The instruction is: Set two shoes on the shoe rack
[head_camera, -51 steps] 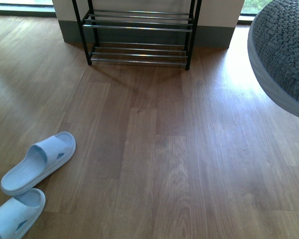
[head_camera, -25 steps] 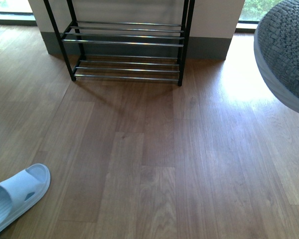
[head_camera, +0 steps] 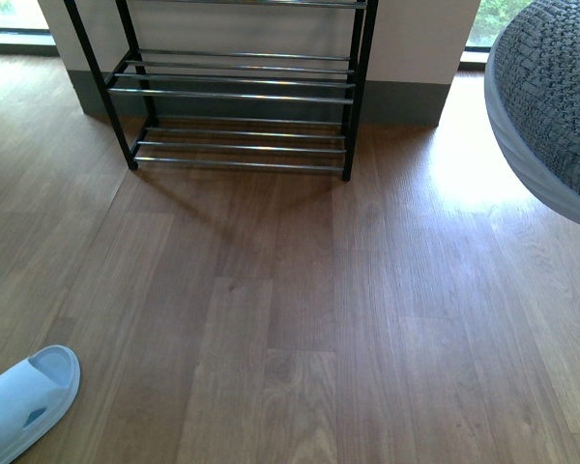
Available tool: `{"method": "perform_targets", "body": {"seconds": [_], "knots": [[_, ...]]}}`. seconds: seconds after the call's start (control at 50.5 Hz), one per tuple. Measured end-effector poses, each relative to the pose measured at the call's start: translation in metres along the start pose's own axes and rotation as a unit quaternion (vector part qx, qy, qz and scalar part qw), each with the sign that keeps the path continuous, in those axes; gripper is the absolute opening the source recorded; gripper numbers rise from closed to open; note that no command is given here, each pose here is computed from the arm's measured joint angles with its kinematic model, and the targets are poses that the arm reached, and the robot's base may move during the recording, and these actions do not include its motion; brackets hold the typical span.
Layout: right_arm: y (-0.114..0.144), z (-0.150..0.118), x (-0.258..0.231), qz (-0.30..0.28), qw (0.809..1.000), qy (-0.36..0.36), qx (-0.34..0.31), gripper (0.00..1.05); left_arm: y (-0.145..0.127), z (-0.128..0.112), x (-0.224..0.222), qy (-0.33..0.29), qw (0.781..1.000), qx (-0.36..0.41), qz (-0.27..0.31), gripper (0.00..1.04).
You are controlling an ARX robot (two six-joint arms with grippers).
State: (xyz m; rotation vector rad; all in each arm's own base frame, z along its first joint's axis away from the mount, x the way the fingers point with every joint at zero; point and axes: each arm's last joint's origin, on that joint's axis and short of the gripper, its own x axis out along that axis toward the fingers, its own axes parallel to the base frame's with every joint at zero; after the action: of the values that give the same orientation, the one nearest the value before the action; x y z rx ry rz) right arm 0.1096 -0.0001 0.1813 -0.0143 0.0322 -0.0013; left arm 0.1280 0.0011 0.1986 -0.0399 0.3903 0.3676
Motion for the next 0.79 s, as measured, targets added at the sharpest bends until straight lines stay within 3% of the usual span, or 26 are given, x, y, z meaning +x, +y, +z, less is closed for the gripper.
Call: {"method": "perform_targets", "body": {"seconds": [0.792], "knots": [[0.0, 0.0, 0.0, 0.0, 1.0, 0.0, 0.0, 0.01, 0.0, 0.0, 0.0, 0.0, 1.0, 0.001, 0.0, 0.02]]}}
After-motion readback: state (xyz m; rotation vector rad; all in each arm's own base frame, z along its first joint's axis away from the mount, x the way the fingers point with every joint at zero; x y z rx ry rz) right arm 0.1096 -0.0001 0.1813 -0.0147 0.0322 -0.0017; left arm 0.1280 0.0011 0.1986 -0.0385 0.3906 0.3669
